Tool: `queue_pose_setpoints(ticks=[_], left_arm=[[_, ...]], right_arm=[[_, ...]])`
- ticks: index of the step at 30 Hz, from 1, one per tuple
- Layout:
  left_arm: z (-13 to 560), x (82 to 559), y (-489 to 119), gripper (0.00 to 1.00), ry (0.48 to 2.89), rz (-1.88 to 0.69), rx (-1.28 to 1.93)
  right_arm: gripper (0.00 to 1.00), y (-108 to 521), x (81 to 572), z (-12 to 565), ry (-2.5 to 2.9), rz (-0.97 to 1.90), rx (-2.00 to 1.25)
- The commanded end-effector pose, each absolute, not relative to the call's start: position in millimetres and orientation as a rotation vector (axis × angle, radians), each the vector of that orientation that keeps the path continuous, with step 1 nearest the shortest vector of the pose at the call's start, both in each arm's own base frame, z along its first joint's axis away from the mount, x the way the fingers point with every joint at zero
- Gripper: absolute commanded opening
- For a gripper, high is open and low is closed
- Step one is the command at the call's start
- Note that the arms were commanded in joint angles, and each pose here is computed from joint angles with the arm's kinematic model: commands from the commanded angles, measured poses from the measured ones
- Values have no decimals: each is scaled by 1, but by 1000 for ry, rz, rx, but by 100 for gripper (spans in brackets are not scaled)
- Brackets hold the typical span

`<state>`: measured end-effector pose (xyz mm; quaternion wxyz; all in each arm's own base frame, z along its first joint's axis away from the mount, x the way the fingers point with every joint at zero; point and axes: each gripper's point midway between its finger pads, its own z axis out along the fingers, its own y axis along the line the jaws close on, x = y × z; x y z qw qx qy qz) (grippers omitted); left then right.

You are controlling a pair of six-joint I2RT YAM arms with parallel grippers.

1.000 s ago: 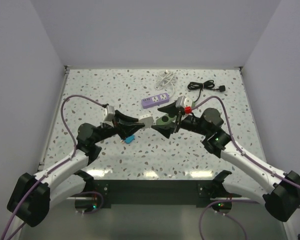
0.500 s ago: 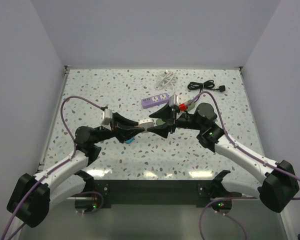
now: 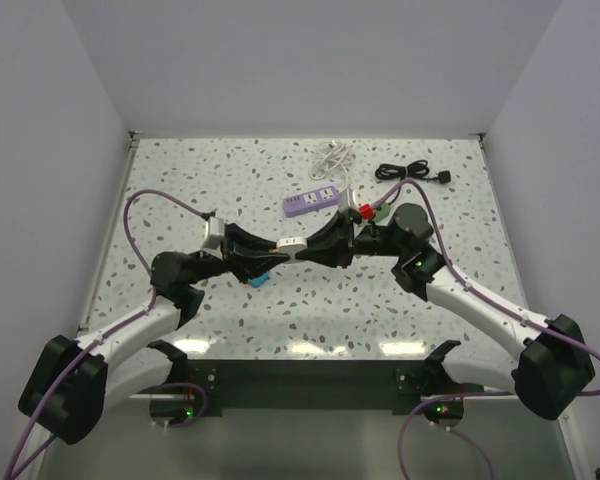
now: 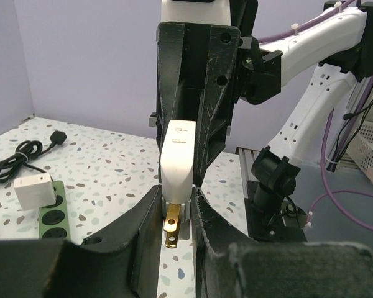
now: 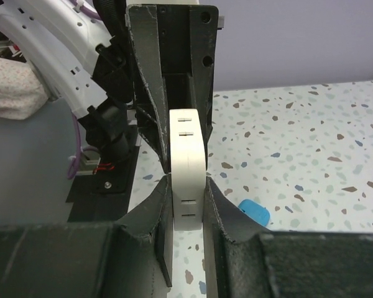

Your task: Insert the plug

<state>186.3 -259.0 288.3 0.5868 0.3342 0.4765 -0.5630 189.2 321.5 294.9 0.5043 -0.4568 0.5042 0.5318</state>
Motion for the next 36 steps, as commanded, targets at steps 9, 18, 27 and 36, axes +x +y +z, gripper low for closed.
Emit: queue_pose_setpoints(ticks=[9,18,27,36], left_arm=[[277,212,-261,88,1172,-1219,738],[237,257,-252,100,1343,-1001,647],[166,322,-274,97,1567,-800,591],[105,344,-321,97,1686,-701,675]], right_arm=[[0,295,228,344,1170,1197,-972],[0,256,289,334,1422,922,-789],[0,200,368,280,1860,391,-650],[0,188,386,225,2139,248,-702]])
